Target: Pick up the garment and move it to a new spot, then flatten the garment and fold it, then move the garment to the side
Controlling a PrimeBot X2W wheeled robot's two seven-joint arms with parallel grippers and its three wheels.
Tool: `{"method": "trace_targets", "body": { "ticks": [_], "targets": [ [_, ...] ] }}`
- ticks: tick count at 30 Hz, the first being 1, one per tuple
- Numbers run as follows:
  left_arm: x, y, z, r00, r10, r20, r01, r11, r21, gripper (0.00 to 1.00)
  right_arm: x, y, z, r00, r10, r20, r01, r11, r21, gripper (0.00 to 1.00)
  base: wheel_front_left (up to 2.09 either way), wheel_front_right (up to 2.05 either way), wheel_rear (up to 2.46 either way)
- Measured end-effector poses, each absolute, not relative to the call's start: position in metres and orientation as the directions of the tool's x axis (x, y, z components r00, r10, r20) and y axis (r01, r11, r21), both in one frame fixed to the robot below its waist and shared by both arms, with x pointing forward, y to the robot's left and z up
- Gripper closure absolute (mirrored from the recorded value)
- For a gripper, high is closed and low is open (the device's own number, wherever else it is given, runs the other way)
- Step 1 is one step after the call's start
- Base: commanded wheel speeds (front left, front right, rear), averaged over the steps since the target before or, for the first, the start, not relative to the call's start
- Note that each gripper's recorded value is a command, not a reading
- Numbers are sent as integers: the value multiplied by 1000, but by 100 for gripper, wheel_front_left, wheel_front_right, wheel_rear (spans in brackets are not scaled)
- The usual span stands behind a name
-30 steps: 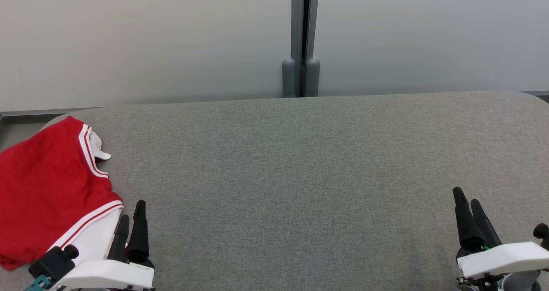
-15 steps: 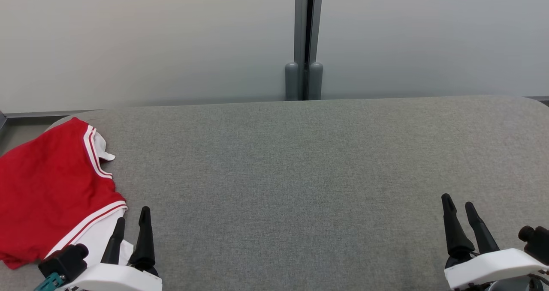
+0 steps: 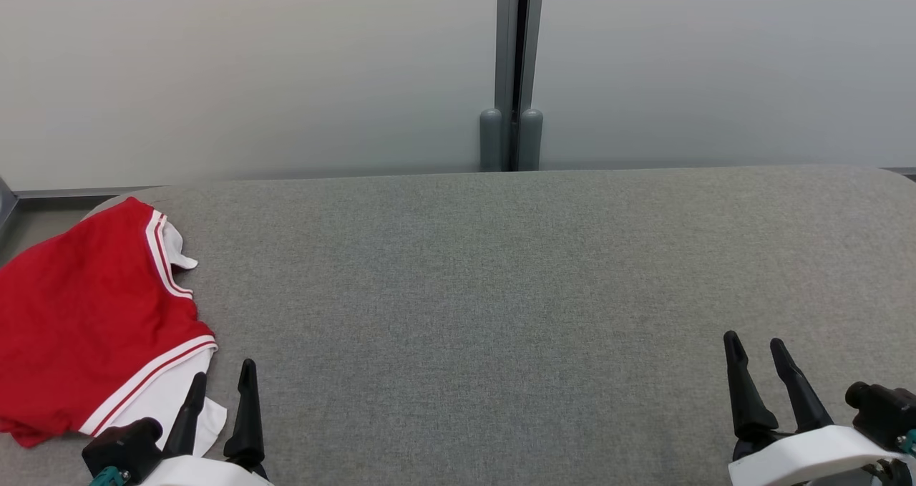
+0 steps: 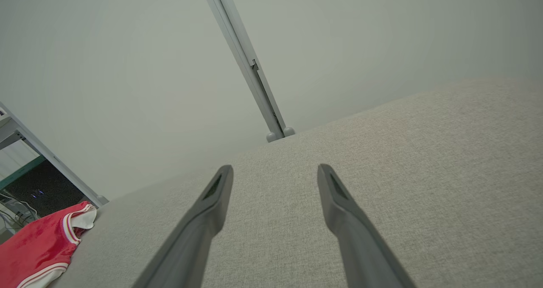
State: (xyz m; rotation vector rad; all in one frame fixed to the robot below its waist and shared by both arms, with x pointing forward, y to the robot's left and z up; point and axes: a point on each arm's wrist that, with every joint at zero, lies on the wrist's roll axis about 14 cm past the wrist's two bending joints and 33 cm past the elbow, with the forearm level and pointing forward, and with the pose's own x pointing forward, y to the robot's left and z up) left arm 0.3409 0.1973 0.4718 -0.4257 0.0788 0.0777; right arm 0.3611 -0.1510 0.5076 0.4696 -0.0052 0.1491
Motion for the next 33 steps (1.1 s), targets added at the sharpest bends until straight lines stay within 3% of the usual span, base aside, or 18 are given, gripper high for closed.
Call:
{"method": "trace_targets", "body": {
  "ticks": [33],
  "targets": [
    [326, 195, 476, 999, 42, -34, -46, 988, -147, 0, 352, -148, 503, 986, 154, 58, -163, 962, 219, 0, 0, 0, 0]
  ]
}}
